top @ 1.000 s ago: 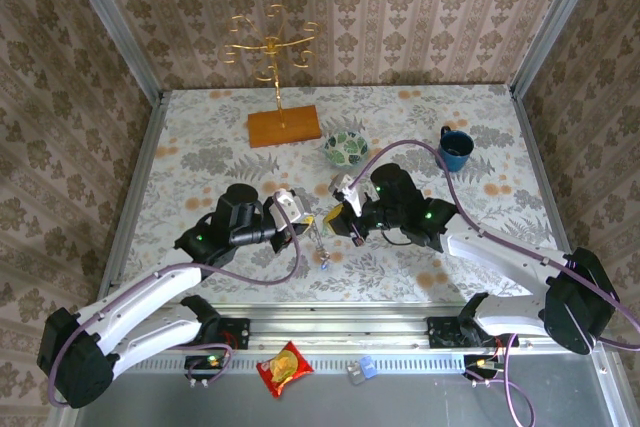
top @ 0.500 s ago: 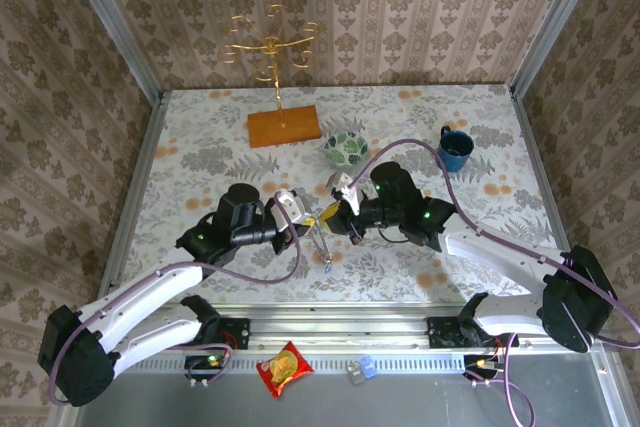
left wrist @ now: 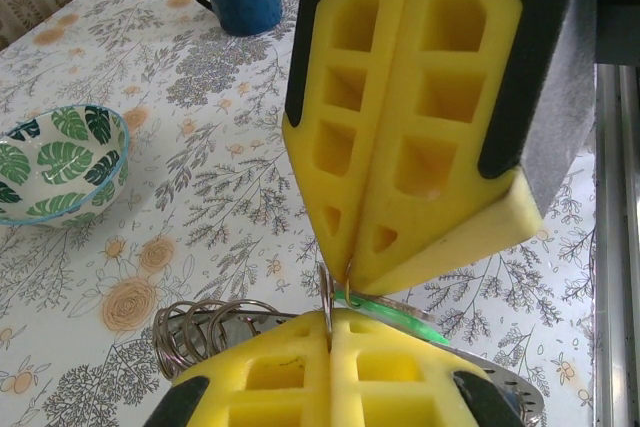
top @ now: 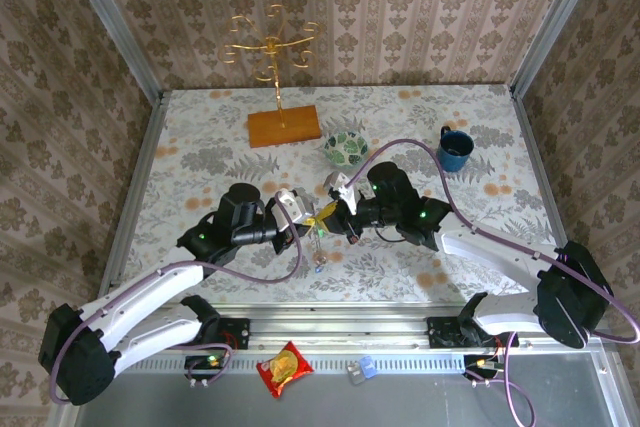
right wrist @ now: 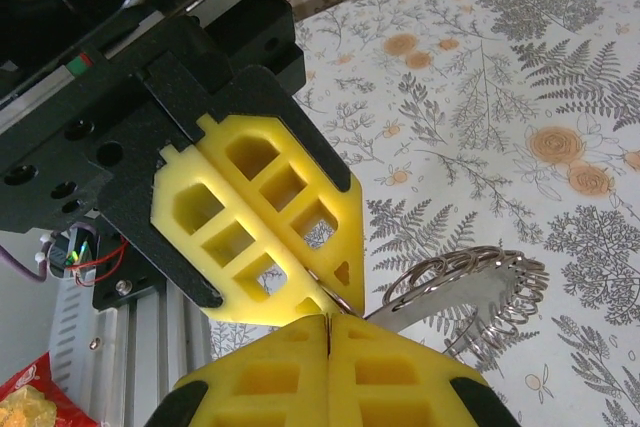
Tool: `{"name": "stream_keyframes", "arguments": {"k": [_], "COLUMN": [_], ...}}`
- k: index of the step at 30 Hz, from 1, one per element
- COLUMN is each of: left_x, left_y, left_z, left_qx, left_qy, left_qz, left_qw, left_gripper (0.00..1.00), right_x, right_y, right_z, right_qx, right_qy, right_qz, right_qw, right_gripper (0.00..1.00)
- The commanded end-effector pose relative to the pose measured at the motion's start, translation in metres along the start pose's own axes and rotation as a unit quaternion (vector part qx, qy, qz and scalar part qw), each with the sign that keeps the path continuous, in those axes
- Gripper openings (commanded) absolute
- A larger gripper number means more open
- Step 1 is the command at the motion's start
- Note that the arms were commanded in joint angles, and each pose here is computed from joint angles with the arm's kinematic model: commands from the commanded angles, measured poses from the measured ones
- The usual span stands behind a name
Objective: Put the keys on the keyring
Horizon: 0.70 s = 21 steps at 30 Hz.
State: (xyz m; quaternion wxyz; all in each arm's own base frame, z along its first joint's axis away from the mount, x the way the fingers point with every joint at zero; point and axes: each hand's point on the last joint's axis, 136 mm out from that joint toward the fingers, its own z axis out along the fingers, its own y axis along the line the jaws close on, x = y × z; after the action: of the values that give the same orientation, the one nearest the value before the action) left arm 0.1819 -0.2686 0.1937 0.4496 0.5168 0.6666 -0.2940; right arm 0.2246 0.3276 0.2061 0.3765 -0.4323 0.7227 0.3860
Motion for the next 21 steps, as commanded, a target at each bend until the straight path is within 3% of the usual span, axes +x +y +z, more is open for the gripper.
{"name": "stream_keyframes", "arguments": {"k": [1,14,21], "left_x": [-0.009,-0.007,0.002], "left_y": [-0.005,-0.004,-0.001], "left_z": [0.001,-0.001,0.001], "left_qx": [0.013,0.006,-0.009], "left_qy": [-0.019,-0.018,-0.007], "left_qz": [0.002,0.008,0.019], "left_qw": [1.000,1.000,1.000], "left_gripper": [0.00,0.00,0.00], "right_x": [-0.015,-0.009,0.001], "right_y": [-0.001,-0.032,-0.035], "right_z": [0.002,0.001,0.007], "right_qx": [0.007,0.096,0.096], "right_qy": [-0.021,-0.008,0.008], "right_qz": [-0.007,0.038,0.075], "right_qw": [1.000,0.995,0.993], "right_gripper": [0.00,0.00,0.00]}}
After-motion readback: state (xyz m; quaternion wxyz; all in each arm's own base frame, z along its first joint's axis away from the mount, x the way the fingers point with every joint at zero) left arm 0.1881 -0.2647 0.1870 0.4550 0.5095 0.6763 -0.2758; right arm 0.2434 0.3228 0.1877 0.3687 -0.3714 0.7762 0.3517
